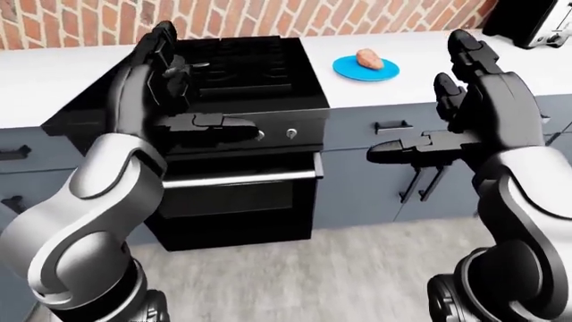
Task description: Pick the sweet potato from the plate and place it in the pan.
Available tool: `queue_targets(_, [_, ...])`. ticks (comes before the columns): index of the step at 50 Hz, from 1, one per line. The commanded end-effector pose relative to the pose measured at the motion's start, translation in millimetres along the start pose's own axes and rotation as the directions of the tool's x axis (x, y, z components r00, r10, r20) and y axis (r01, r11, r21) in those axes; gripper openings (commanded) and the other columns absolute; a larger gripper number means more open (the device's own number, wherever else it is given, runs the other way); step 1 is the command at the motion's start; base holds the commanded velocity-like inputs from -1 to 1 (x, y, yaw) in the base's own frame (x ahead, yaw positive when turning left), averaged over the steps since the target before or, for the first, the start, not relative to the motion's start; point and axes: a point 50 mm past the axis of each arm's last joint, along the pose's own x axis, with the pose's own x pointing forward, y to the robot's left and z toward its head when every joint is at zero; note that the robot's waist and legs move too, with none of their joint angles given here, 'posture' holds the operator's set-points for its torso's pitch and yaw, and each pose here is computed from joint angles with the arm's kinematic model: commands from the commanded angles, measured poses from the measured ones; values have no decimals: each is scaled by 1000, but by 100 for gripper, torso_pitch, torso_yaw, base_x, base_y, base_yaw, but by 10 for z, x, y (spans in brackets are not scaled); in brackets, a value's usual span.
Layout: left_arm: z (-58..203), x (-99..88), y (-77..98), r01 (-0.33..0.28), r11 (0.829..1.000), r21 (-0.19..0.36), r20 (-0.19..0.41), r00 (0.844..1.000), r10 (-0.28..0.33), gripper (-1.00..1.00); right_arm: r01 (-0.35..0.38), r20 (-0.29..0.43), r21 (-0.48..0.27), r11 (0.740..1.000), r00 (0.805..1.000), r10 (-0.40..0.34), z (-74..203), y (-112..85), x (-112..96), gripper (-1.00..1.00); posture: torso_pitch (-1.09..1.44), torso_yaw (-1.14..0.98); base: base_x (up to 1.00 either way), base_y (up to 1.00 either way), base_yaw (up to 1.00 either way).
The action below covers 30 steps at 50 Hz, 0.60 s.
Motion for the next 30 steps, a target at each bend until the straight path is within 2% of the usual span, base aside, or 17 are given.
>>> queue_targets(1, [174, -31, 44, -29, 1000, -8, 99, 995, 29, 100, -2, 92, -5, 1000, 996, 3, 135, 2, -30, 100, 0, 0, 18, 0, 0])
queue_targets(30, [174, -33, 40, -27, 1000, -8, 100, 995, 28, 100, -8, 90, -13, 1000, 996, 9, 133, 17, -26, 100, 0, 0, 18, 0, 0])
